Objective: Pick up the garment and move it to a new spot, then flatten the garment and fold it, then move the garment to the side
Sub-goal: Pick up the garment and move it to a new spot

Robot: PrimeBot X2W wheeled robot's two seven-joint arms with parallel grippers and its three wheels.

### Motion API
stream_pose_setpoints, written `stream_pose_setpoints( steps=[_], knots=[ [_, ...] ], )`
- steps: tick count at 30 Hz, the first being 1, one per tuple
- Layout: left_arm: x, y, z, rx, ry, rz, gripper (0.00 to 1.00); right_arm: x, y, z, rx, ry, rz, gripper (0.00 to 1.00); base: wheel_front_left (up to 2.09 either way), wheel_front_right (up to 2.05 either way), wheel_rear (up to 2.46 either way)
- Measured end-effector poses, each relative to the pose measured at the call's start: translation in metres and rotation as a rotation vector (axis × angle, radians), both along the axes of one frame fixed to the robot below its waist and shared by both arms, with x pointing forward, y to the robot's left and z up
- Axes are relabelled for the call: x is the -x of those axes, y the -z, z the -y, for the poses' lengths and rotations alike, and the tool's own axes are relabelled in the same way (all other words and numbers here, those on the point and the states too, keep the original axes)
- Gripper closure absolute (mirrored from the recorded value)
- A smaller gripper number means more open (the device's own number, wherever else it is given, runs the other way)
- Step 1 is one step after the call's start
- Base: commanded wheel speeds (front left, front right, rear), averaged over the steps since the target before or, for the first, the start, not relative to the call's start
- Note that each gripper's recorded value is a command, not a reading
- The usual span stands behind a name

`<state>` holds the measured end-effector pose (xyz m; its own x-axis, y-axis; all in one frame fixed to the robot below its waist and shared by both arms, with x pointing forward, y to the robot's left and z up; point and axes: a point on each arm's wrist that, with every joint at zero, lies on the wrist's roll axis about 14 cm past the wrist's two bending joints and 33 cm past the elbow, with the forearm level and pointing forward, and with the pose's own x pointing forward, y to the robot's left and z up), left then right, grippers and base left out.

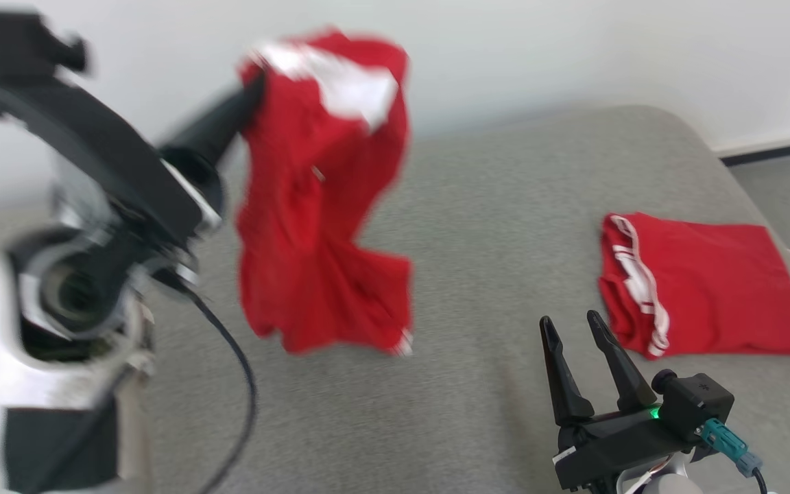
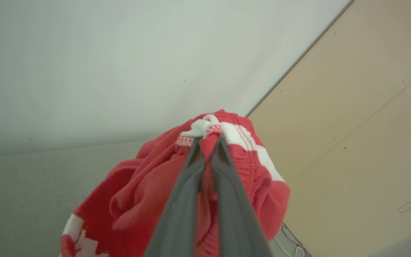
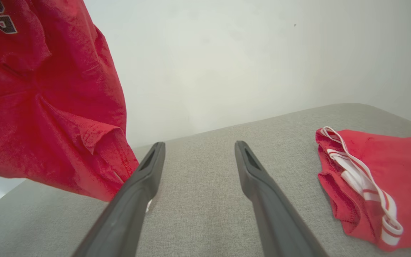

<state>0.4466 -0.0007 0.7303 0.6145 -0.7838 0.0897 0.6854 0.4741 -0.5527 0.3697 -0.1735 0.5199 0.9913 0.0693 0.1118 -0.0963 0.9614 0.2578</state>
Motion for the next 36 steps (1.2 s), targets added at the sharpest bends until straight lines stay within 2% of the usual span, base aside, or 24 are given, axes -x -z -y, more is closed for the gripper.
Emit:
stream_pose_setpoints(
  steps=[5,9,10,15,20,21,22,23,31,34,36],
  knots=[
    [0.005,0.063,0.046,-0.034,0.093,-0.139,1.0,0.01,0.0,0.018,0.001,0.059,-0.001,0.0,0.0,0.0,0.0],
    [-0.001,0.128,0.062,-0.076,0.075,-0.258,1.0,0.015,0.002,0.031,0.004,0.102,-0.01,0.0,0.0,0.0,0.0],
    [-0.001,0.128,0.062,-0.076,0.075,-0.258,1.0,0.015,0.002,0.031,0.004,0.102,-0.01,0.0,0.0,0.0,0.0],
    [-0.007,0.215,0.062,-0.152,-0.021,-0.384,1.0,0.017,0.01,0.045,0.012,0.145,-0.036,0.0,0.0,0.0,0.0],
    [-0.013,0.266,0.044,-0.261,-0.157,-0.345,1.0,0.017,0.016,0.055,0.033,0.169,-0.058,0.0,0.0,0.0,0.0],
    [-0.015,0.27,0.039,-0.27,-0.186,-0.329,0.75,0.016,0.016,0.055,0.038,0.168,-0.062,0.0,0.0,0.0,0.0],
    [-0.016,0.273,0.036,-0.28,-0.204,-0.308,0.23,0.015,0.017,0.055,0.041,0.164,-0.065,0.0,0.0,0.0,0.0],
    [-0.016,0.274,0.032,-0.276,-0.222,-0.294,0.0,0.014,0.016,0.054,0.046,0.161,-0.065,0.0,0.0,0.0,0.0],
    [-0.015,0.245,0.006,-0.15,-0.358,-0.14,0.0,0.009,0.016,0.047,0.07,0.118,-0.076,0.0,0.0,0.0,0.0],
    [-0.011,0.238,-0.013,-0.149,-0.433,-0.074,0.0,0.007,0.017,0.04,0.089,0.085,-0.085,0.0,0.0,0.0,0.0],
    [-0.006,0.238,-0.032,-0.187,-0.494,-0.025,0.0,0.005,0.016,0.039,0.104,0.072,-0.083,0.0,0.0,0.0,0.0]
  ],
)
